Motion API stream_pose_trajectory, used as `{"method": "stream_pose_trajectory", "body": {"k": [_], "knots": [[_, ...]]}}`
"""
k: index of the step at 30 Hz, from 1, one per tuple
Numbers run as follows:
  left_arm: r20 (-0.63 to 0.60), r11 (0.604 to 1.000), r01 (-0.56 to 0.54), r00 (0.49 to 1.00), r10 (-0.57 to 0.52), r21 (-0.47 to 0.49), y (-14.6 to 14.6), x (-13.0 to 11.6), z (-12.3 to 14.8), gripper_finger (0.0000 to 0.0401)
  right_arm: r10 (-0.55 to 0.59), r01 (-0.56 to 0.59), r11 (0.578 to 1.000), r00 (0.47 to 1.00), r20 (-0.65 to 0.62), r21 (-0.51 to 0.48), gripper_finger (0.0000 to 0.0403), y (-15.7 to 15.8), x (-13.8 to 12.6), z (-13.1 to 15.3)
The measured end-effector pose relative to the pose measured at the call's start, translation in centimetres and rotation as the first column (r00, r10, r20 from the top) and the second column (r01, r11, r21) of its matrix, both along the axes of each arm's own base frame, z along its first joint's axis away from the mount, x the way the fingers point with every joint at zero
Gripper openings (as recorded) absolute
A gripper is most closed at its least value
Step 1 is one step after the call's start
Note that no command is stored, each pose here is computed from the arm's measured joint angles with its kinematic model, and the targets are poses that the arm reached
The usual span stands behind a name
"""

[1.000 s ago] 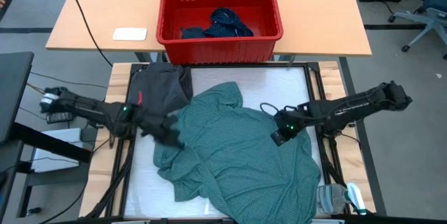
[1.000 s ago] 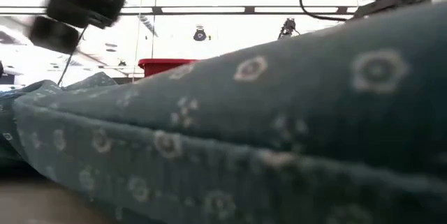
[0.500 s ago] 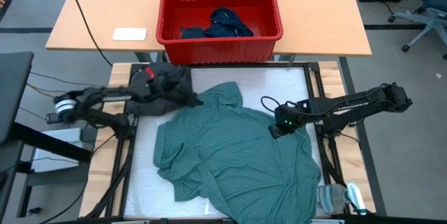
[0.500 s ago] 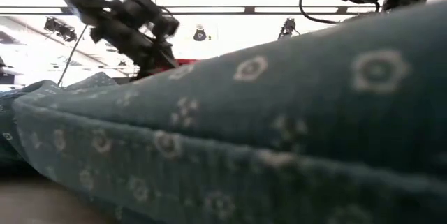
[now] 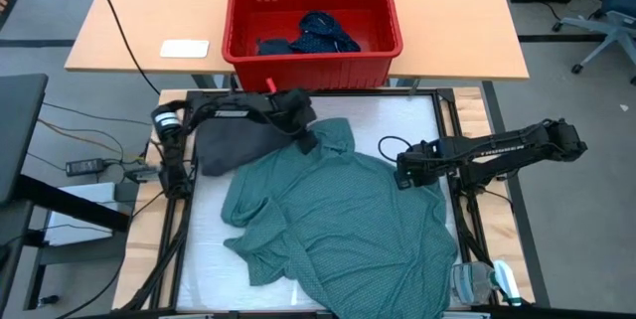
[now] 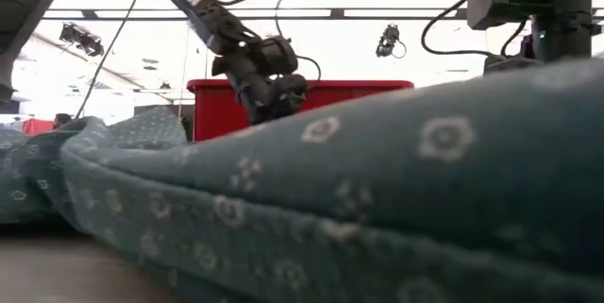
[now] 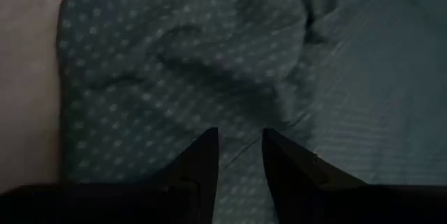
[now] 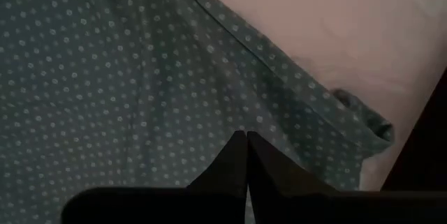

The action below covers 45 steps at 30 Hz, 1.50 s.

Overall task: Fold laundry
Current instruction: Fold the dark green polo

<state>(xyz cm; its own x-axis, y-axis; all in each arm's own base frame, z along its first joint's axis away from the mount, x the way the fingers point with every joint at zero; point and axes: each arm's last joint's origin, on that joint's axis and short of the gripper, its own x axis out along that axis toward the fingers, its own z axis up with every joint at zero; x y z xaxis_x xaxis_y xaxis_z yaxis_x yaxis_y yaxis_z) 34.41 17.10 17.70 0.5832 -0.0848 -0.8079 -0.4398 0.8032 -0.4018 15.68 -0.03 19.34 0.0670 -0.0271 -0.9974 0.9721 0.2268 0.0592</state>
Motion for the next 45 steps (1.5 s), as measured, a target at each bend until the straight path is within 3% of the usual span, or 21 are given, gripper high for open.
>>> {"method": "stream_pose_trajectory", "body": {"k": [3, 6, 11, 17, 21, 25, 29, 33, 40, 42, 45], "knots": [[-0.099, 0.997, 0.034, 0.995, -0.027, 0.068, 0.4, 0.1, 0.6, 0.0114, -0.024, 0.024, 1.000, 1.000, 0.013, 0.004, 0.0012, 0.0, 0.1, 0.0], [-0.288, 0.985, 0.054, 0.958, -0.004, 0.166, 0.9, -1.4, 0.2, 0.0114, -0.047, 0.047, 0.999, 0.999, 0.016, 0.007, 0.0012, 0.0, 0.1, 0.0], [-0.431, 0.997, 0.055, 0.902, -0.024, 0.060, 2.4, -5.6, -1.6, 0.0114, -0.077, 0.077, 0.997, 0.997, 0.024, 0.009, 0.0012, 0.0, 0.2, 0.0], [-0.358, 0.992, 0.050, 0.929, -0.090, -0.117, 1.1, -9.4, -1.8, 0.0114, -0.067, 0.064, 0.997, 0.997, 0.046, 0.050, 0.0011, 0.1, 0.5, 0.0], [-0.271, 0.990, 0.050, 0.959, -0.084, -0.130, -0.6, -10.2, 1.3, 0.0114, -0.027, 0.021, 0.994, 0.998, 0.057, 0.108, 0.0011, 0.3, 0.6, 0.1], [-0.140, 0.998, 0.040, 0.989, -0.046, -0.039, -1.8, -10.5, 6.1, 0.0114, 0.027, -0.040, 0.986, 0.997, 0.077, 0.162, 0.0011, 0.5, 0.7, 0.1], [-0.044, 0.993, 0.002, 0.999, 0.003, 0.118, -2.3, -10.8, 9.4, 0.0115, 0.057, -0.073, 0.982, 0.994, 0.092, 0.177, 0.0011, 0.5, 0.8, 0.1], [0.024, 0.984, -0.017, 1.000, 0.013, 0.180, -1.9, -10.0, 9.7, 0.0119, 0.060, -0.078, 0.982, 0.993, 0.104, 0.173, 0.0011, 0.5, 0.9, 0.1], [0.284, 0.964, -0.065, 0.959, -0.012, 0.259, -0.5, -3.5, 7.3, 0.0121, 0.033, -0.050, 0.989, 0.992, 0.123, 0.136, 0.0011, 0.3, 1.1, 0.2], [0.300, 0.962, -0.070, 0.954, -0.012, 0.263, -0.4, -2.0, 5.7, 0.0121, 0.022, -0.039, 0.990, 0.991, 0.129, 0.137, 0.0011, 0.3, 1.2, 0.2], [0.224, 0.963, -0.064, 0.975, 0.003, 0.263, -0.4, -0.6, 2.6, 0.0121, 0.013, -0.027, 0.993, 0.992, 0.124, 0.118, 0.0011, 0.3, 1.2, 0.2]]}}
